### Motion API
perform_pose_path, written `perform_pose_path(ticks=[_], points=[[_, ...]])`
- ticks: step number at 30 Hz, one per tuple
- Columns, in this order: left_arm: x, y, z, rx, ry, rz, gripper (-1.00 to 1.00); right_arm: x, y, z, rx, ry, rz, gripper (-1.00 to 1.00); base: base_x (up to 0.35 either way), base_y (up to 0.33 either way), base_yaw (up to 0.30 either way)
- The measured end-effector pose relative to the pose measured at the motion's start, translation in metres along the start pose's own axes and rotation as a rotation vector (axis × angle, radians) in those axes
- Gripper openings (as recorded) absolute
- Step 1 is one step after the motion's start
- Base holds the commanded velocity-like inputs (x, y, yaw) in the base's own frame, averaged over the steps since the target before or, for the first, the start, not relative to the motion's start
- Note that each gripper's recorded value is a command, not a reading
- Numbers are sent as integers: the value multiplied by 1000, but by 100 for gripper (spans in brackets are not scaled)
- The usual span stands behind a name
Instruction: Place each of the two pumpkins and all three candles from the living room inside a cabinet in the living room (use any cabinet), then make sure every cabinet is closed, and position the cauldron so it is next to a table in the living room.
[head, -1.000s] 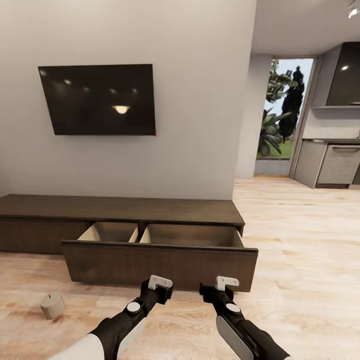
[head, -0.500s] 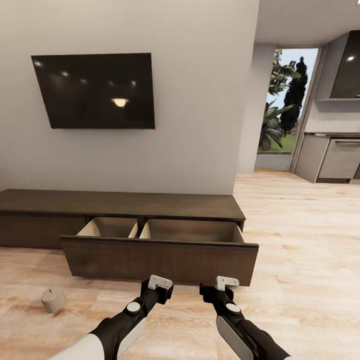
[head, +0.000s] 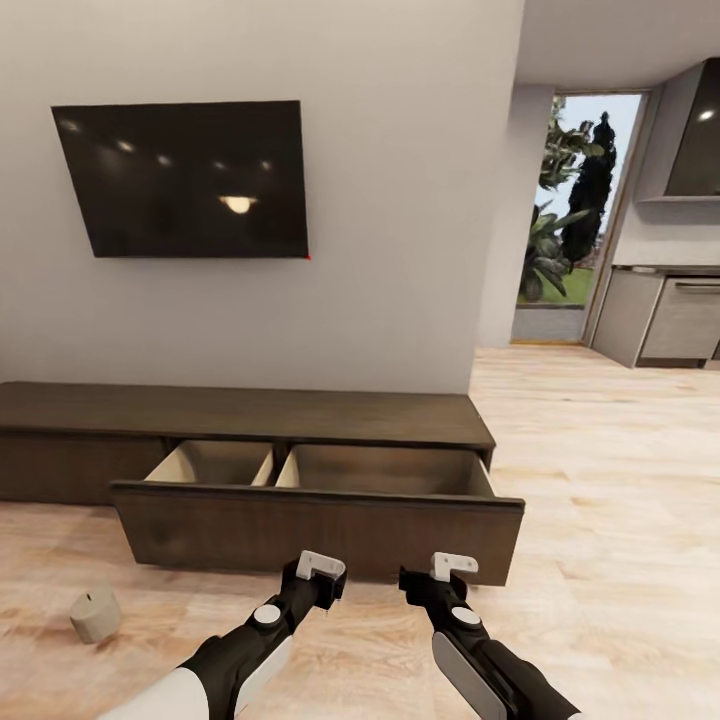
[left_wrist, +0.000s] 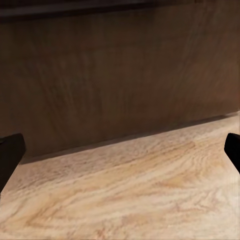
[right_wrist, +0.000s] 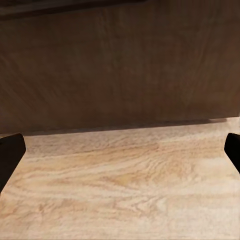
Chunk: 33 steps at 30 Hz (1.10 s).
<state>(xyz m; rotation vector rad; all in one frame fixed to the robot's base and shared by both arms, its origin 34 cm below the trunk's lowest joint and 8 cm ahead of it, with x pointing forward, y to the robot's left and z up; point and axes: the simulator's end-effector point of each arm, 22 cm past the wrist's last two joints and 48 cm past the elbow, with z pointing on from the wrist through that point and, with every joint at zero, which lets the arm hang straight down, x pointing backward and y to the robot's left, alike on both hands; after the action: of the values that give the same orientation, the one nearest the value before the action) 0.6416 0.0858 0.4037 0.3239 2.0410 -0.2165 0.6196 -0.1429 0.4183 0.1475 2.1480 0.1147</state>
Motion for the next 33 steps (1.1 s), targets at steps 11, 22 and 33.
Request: perform_pose_path(ticks=[11,22,33], points=[[1,0,0,2,1,2,100,0,0,0,0,1,0,100,243,0,0],[7,0,3,1,12,-4,100,7,-1,3,1,13,1,100,29,0,0],[32,-1,10,7,54,-17,100,30,-4,13,7,58,2,100,1,0,0]])
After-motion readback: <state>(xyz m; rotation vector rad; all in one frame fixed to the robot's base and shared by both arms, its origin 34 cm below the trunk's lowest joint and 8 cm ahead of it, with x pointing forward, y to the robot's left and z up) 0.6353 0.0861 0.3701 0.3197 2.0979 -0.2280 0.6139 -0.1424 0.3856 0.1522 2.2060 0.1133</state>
